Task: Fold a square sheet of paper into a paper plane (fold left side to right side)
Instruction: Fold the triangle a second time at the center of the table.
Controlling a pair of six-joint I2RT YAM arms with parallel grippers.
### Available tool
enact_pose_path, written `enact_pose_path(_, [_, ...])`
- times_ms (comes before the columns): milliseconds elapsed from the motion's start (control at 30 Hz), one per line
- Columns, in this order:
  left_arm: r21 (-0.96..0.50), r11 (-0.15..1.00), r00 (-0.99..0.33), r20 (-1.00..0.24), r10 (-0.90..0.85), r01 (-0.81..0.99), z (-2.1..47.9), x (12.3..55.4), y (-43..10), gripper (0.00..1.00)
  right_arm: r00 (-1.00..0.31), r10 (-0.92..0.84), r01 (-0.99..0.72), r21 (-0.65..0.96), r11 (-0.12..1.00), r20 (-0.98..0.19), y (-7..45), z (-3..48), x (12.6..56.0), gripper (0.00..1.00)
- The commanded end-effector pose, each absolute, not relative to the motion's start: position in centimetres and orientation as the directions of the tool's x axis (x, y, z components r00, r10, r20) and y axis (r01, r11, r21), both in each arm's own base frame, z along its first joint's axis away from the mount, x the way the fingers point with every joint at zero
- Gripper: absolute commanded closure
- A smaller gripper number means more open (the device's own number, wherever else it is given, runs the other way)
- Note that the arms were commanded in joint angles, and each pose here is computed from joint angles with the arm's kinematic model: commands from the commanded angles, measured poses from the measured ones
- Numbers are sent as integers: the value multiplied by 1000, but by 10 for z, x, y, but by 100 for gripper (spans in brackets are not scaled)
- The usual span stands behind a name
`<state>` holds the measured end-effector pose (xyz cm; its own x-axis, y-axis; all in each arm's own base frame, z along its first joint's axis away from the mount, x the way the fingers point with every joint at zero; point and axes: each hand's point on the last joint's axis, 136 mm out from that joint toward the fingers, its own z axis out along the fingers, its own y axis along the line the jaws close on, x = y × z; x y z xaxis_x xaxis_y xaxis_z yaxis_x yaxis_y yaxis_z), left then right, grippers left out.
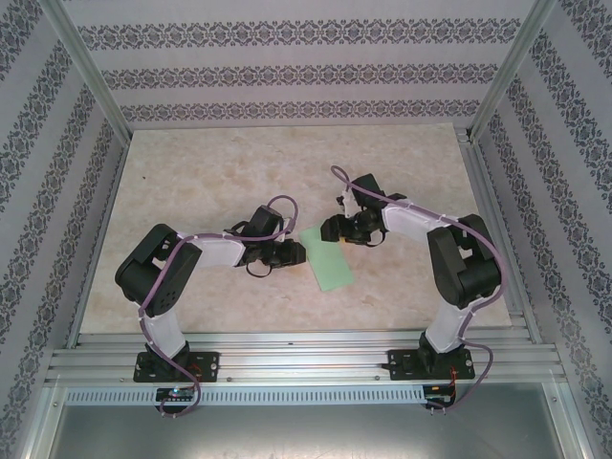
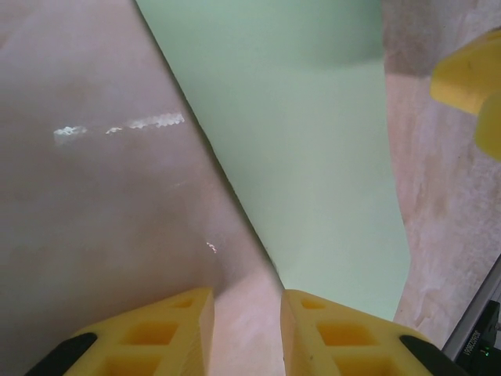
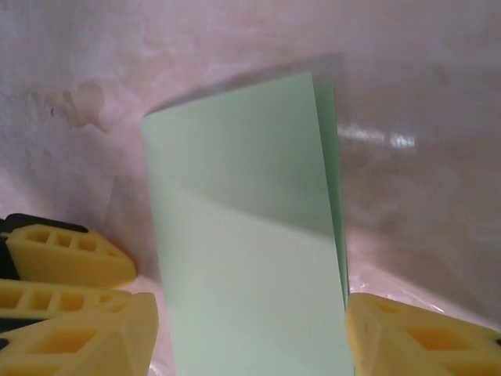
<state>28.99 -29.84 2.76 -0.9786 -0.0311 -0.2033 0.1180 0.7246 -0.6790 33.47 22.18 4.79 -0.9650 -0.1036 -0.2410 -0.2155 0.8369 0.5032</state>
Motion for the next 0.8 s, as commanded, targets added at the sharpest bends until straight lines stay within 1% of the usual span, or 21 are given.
enact_pose_path(0, [-672,728,-974,-224,-24,137,30,295,-299,70,-947,-147,-276,490,827,-285,225,45,352,34])
enact_pose_path(133, [-676,724,-975,-222,-26,135,31,295,-300,70,-952,-163,-277,500,820,-260,228,33,352,34])
enact_pose_path(267, [-673,728,-975,-221,-24,135,29,294,-299,70,-953,-167,-282,541,792,-253,234,32,347,35])
enact_pose_path(533, [-670,730,-976,-218,-22,133,28,293,-298,70,-958,-159,-272,584,765,-238,235,34,330,47])
enact_pose_path(767, [-666,733,-976,-218,-19,135,28,292,-298,71,-960,-153,-265,579,771,-234,229,38,319,56])
